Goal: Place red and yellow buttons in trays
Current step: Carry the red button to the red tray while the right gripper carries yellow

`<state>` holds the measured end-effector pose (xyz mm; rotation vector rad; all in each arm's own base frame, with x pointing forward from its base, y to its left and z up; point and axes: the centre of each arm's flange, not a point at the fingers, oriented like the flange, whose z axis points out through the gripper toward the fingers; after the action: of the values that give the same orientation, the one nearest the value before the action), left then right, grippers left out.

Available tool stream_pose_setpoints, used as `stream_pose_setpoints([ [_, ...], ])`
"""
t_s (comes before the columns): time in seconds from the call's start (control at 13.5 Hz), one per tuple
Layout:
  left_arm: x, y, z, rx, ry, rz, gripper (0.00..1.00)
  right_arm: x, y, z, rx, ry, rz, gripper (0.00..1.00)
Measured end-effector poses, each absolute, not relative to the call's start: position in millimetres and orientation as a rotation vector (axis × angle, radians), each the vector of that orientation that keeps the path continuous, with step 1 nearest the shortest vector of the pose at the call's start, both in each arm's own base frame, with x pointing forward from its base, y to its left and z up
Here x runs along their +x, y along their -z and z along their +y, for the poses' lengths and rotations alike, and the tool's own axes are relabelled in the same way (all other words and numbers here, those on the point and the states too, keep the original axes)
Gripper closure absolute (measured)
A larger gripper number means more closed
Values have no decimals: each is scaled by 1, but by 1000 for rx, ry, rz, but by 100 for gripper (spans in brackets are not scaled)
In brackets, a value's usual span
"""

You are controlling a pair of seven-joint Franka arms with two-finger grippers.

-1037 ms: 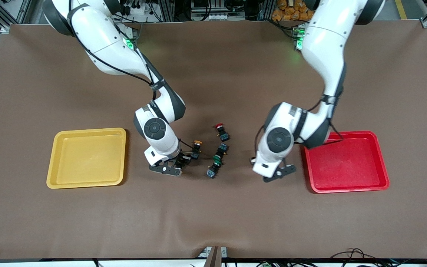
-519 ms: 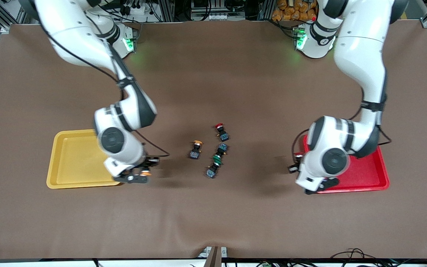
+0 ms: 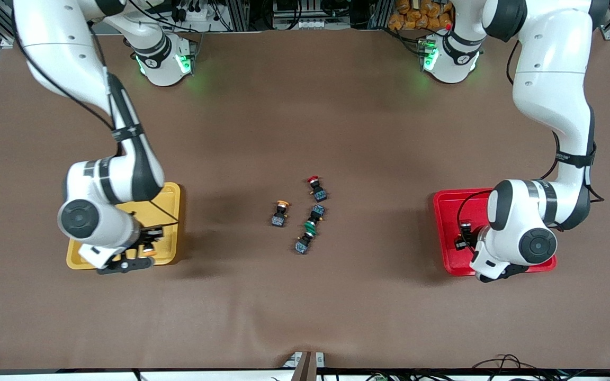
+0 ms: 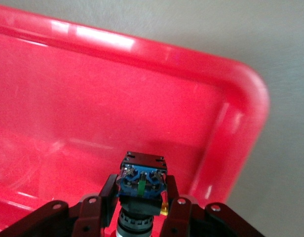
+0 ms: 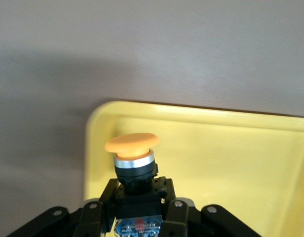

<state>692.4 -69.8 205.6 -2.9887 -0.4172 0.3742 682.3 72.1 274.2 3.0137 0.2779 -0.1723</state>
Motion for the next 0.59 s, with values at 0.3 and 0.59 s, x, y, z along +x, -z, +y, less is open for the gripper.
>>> stream_pose_setpoints([
  [0.3,693,-194,-70,-2987,-378,-415,48,667,-237,28,3091,228,300,59],
  [0.59,698,-217,-89,-3009,-336,-380,10,639,-185,27,3116,231,274,59],
])
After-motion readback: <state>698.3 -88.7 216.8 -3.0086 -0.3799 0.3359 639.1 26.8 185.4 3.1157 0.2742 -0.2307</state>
